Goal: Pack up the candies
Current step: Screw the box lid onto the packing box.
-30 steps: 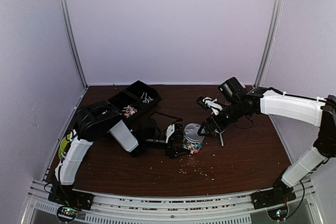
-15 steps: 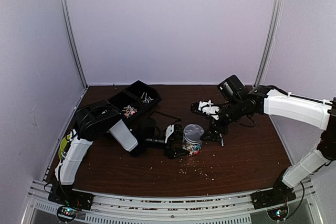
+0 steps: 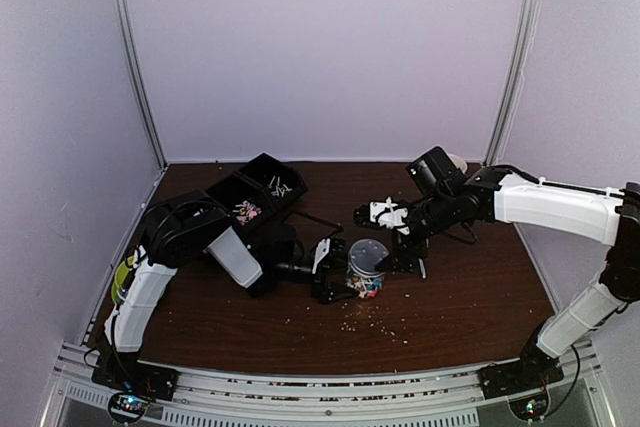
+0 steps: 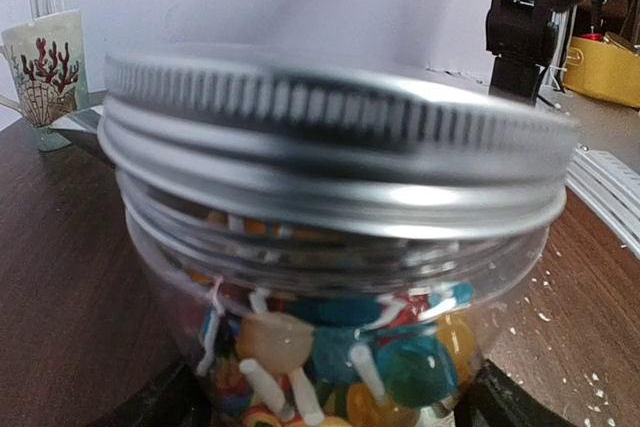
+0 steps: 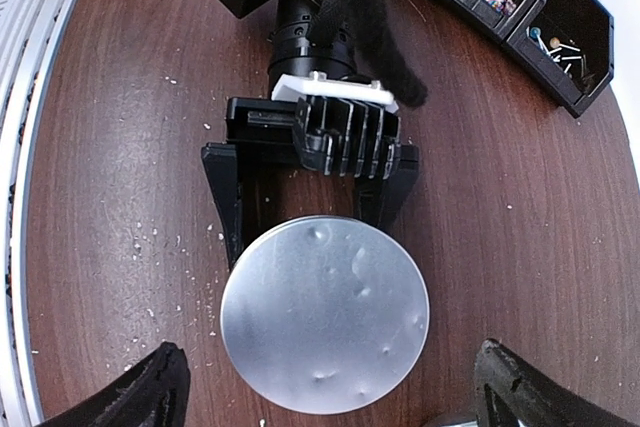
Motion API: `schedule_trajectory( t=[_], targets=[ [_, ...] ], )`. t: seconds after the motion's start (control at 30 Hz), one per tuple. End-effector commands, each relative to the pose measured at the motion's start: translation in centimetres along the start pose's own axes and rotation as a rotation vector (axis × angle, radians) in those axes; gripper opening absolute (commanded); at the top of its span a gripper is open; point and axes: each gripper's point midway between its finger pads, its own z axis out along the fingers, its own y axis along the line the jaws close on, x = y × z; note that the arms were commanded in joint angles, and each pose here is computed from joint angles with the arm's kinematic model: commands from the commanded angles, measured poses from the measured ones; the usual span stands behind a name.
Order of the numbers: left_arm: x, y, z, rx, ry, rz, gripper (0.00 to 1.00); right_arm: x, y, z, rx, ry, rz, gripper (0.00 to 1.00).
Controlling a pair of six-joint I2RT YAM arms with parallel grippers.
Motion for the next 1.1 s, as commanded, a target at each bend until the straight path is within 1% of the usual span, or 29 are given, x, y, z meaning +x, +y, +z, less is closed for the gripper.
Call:
schedule_trajectory(
  t=[0.0,0.27,1.07],
  targets=[
    [2.4,-1.1,0.1,0.055,0.039,-0.064,0.82,-0.7,-0.8,0.9,0.014,-0.008,-0.024,1.00],
    [2.5,-1.1,0.0,0.055,0.042,-0.069,0.81,-0.1,0.0,2.4,-0.054,0.019,-0.020,1.00],
    [2.7,-0.9,0.2,0.050,0.051,-0.077,0.81,0.6,-0.4,3.8,-0.077,0.068,0.044,0.99]
  ],
)
